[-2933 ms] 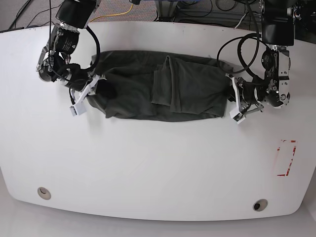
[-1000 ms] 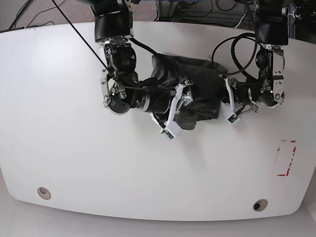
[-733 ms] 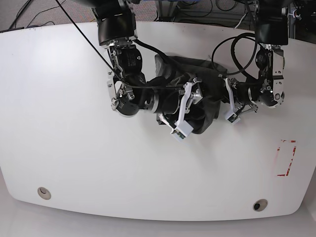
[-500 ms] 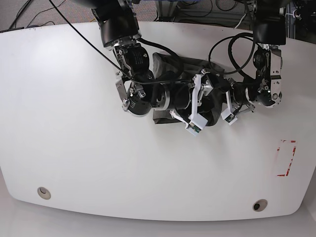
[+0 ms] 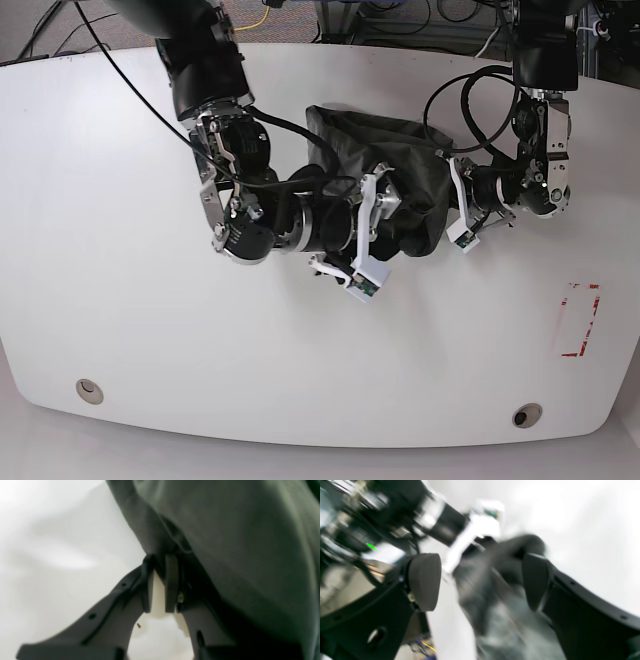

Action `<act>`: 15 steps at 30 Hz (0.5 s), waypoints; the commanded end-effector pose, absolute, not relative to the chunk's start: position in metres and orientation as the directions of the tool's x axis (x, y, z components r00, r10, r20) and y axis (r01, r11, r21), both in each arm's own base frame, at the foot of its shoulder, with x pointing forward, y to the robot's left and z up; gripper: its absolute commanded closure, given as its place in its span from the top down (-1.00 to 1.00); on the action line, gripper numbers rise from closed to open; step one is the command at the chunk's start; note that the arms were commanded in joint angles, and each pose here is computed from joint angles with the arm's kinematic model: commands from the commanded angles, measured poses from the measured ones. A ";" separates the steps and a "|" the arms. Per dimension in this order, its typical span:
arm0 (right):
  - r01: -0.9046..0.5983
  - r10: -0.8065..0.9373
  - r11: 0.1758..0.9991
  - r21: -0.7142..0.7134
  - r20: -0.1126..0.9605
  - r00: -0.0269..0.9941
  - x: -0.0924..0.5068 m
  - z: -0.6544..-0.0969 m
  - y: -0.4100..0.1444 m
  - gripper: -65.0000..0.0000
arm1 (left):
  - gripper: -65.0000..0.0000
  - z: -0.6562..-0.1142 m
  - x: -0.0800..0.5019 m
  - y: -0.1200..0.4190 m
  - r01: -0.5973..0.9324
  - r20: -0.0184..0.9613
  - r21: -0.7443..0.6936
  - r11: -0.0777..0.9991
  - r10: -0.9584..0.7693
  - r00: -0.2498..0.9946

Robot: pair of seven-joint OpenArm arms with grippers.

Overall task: Layout the t-shirt on the table in an organized manner, then fold the t-shirt properly
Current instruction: 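Fold the held end with the right gripper over toward the left gripper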

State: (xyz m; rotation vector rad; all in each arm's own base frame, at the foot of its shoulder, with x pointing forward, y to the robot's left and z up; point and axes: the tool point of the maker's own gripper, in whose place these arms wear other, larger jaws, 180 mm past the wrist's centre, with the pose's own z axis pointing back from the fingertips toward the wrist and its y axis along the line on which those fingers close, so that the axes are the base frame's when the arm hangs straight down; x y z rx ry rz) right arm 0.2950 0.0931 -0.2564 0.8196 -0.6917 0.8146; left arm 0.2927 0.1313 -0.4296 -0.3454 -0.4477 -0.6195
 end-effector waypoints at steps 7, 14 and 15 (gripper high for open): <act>-0.783 0.328 0.563 0.267 0.797 0.507 0.325 -0.262 0.035 0.49 | -0.80 -0.455 0.264 0.152 0.620 0.329 -0.145 0.771 -0.553 0.765; -0.797 0.379 0.572 0.196 0.798 0.468 0.338 -0.279 0.002 0.49 | -0.80 -0.454 0.266 0.151 0.620 0.343 -0.145 0.771 -0.548 0.763; -0.794 0.378 0.574 0.200 0.795 0.474 0.340 -0.281 -0.001 0.49 | -0.80 -0.454 0.266 0.150 0.620 0.346 -0.145 0.771 -0.547 0.762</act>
